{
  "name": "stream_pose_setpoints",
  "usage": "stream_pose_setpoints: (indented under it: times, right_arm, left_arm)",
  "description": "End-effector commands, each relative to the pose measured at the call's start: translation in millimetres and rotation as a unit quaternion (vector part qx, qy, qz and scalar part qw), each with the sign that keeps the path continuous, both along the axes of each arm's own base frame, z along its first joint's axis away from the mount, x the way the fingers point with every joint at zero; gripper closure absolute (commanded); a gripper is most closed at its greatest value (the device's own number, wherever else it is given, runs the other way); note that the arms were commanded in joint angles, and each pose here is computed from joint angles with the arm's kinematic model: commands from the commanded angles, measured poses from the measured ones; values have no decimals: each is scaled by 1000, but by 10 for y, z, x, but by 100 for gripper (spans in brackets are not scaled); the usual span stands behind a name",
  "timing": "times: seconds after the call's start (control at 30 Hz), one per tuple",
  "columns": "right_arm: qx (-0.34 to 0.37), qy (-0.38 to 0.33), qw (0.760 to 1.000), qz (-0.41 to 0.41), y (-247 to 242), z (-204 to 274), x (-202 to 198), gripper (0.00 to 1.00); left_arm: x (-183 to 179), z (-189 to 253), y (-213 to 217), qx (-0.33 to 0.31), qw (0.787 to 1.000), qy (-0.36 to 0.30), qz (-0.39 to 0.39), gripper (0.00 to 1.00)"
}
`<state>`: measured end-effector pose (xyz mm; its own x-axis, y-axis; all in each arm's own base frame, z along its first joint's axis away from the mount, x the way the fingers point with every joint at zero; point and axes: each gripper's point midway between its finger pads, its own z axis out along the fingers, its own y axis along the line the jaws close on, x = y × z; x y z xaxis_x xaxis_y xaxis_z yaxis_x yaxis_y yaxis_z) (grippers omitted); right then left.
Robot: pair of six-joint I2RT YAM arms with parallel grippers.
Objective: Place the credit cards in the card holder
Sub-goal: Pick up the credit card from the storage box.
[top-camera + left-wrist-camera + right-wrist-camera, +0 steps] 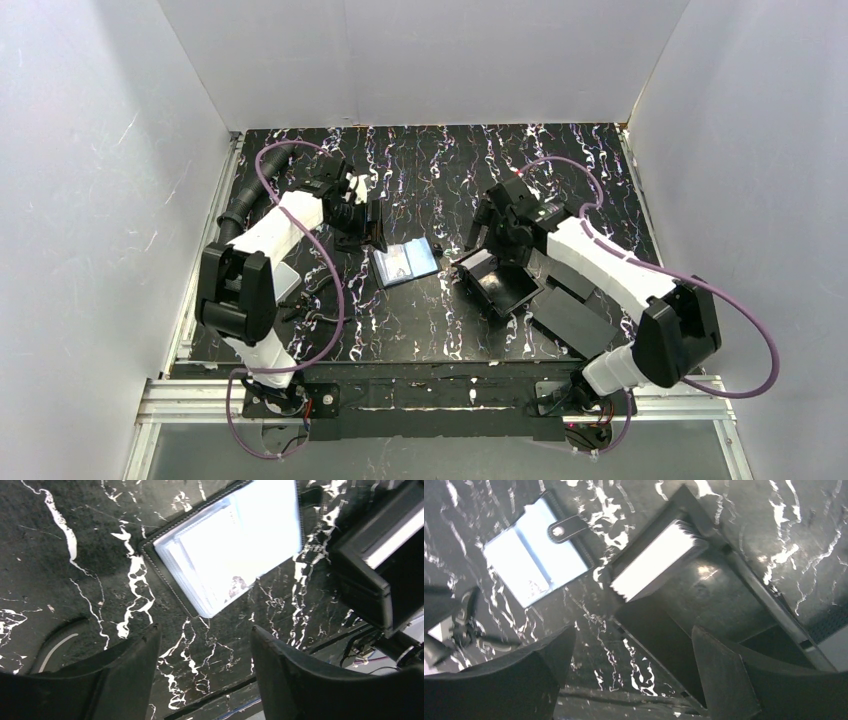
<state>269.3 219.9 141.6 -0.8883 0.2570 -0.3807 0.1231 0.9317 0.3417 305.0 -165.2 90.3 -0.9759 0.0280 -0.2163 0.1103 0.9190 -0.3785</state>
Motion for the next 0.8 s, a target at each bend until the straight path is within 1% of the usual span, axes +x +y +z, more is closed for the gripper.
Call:
stream_pose_setpoints:
  times: [0.0,0.1,0.2,0.33,0.47,0.77]
  right_arm:
    - [49,-60,989,-122,-125,127,209,3]
    - [73,-76,986,-125,-96,95,280,2]
    - [87,-61,986,-125,-53,-13,327,2]
    - [103,-58,984,-130,25,-76,389,2]
    - [103,-46,983,-143,44,-199,407,2]
    - [82,-14,982,-170,45,-467,259,2]
  left_arm:
    - [-94,283,-131,-48,997,-47,-28,32]
    - [-108,307,-175,-63,996,-52,-32,27]
    - [-124,325,-220,-72,995,-54,-36,25]
    - [-152,340,-242,-74,995,-59,-39,23]
    - [-161,347,-259,-76,994,-63,-41,22]
    - [-163,357,-272,-79,994,-65,-43,21]
